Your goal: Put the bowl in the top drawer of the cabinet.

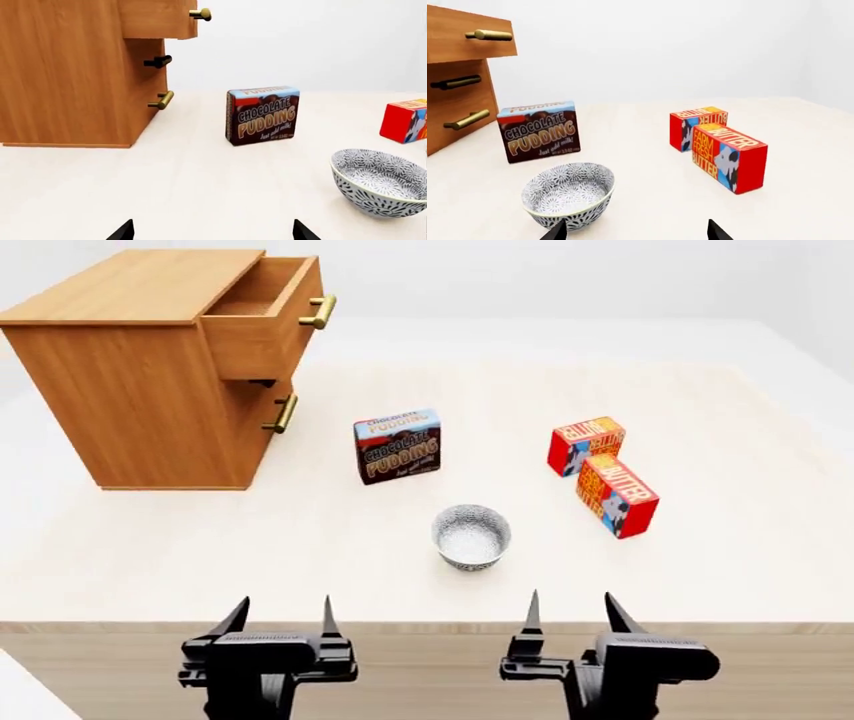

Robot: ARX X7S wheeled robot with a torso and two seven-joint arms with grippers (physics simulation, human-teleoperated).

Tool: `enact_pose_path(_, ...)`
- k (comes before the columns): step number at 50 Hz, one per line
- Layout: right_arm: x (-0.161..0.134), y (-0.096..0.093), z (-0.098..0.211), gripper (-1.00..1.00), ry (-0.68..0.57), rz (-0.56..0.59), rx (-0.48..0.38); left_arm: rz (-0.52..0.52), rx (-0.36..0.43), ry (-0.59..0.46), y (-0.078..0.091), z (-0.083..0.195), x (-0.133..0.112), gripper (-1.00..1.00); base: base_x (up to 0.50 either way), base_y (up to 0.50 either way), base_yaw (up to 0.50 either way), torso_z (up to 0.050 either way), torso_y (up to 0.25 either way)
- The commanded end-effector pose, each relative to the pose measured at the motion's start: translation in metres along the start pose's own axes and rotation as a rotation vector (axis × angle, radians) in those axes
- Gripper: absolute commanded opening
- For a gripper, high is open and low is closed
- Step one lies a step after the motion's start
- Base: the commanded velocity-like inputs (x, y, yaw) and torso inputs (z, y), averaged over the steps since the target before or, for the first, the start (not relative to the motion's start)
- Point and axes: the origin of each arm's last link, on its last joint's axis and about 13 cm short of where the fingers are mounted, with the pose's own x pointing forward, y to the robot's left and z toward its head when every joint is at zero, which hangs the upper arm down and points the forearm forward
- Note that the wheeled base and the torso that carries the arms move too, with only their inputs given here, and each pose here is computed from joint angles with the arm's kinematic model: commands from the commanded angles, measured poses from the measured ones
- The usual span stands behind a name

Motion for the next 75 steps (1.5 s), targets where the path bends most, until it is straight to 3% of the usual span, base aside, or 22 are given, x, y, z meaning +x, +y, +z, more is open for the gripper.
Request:
enact_pose_path(1, -0.003, -0.003, 0.033, 1.0, -0.087, -0.014, 0.021, 0.0, 0.012, -0.067, 0.001, 0.029, -0.009, 1.0, 0.0, 0.0, 0.0, 0.0, 0.0)
enact_pose_path(9, -0.025, 0.0, 0.084, 1.0, -0.168, 0.003, 0.035, -0.002, 0.04, -0.138, -0.004, 0.069, -0.029, 1.0, 0.0, 0.0, 0.0, 0.0, 0.0)
enact_pose_path(19, -0.047, 0.002, 0.108, 1.0, -0.23, 0.026, 0.041, -0.007, 0.061, -0.196, -0.006, 0.091, -0.051, 1.0, 0.0, 0.0, 0.0, 0.0, 0.0)
enact_pose_path(36, -0.06, 0.002, 0.119, 1.0, -0.275, 0.053, 0.05, -0.009, 0.05, -0.208, -0.005, 0.097, -0.061, 1.0, 0.02, 0.0, 0.0, 0.0, 0.0)
enact_pose_path(75, -0.064, 0.003, 0.123, 1.0, -0.279, 0.059, 0.046, -0.026, 0.041, -0.205, -0.008, 0.096, -0.065, 1.0, 0.5, 0.0, 0.0, 0.0, 0.0)
